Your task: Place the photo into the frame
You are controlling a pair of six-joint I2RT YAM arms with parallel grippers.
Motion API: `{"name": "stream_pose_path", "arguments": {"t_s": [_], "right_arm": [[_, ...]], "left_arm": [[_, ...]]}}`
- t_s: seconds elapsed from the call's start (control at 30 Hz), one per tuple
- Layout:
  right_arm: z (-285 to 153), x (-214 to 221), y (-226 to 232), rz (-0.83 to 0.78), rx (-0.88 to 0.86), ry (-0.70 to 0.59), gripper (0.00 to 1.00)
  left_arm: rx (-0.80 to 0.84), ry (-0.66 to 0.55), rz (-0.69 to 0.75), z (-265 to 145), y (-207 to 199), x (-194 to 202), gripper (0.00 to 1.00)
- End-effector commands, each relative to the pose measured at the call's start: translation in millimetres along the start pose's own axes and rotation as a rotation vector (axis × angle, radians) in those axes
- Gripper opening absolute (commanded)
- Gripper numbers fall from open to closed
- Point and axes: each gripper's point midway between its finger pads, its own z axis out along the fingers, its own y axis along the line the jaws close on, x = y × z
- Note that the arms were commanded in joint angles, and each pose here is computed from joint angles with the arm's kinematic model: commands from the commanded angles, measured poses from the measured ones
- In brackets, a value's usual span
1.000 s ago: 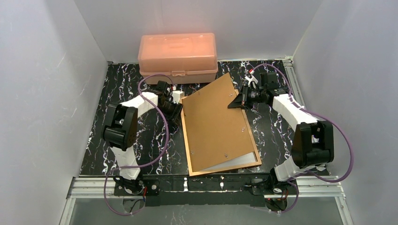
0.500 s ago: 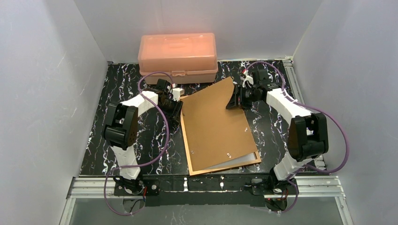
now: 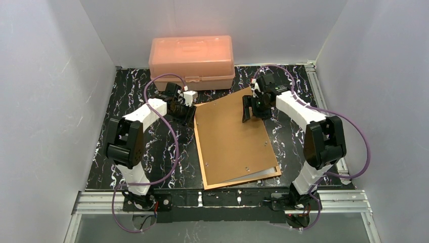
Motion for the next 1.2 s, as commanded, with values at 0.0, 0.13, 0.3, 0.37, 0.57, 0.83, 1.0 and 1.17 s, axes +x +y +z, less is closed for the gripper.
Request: {"name": "stream_pose_path", "arguments": {"t_s": [0.0,0.13,0.3,0.37,0.57,0.83,1.0,1.17], "right_arm": [[-6,-9,-7,-0.056,0.105,-0.008,0.86],[-5,-11,-9,-0.072,0.141,-0.004,0.94],[-1,-11,-12,-0.080,0.164,0.005,0.97],[-1,-10,-12,-0.084,0.167,0.012,0.97],[1,-8,-12,-0.088,0.176,0.021,0.99],[-5,-13,-8,-0.081,0.164,-0.011,0.98],[-7,-13,11,-0.039,0.106,-0.088,0.92],[-3,-6,48,-0.003,-0.011,-0.172,0.79]], "left_arm": [[0.023,-0.004,0.011,-17,-9,4,0.43],[0.030,-0.008,0.005,-21,-12,4,0.43],[0.037,-0.014,0.007,-26,-15,4,0.43],[0.039,-0.015,0.008,-27,-16,3,0.43],[0.044,-0.013,0.007,-30,-17,4,0.43],[0.048,-0.009,0.005,-31,-17,2,0.42],[0.064,0.008,0.010,-31,-18,5,0.42],[0.095,0.017,-0.038,-35,-18,3,0.41]]}}
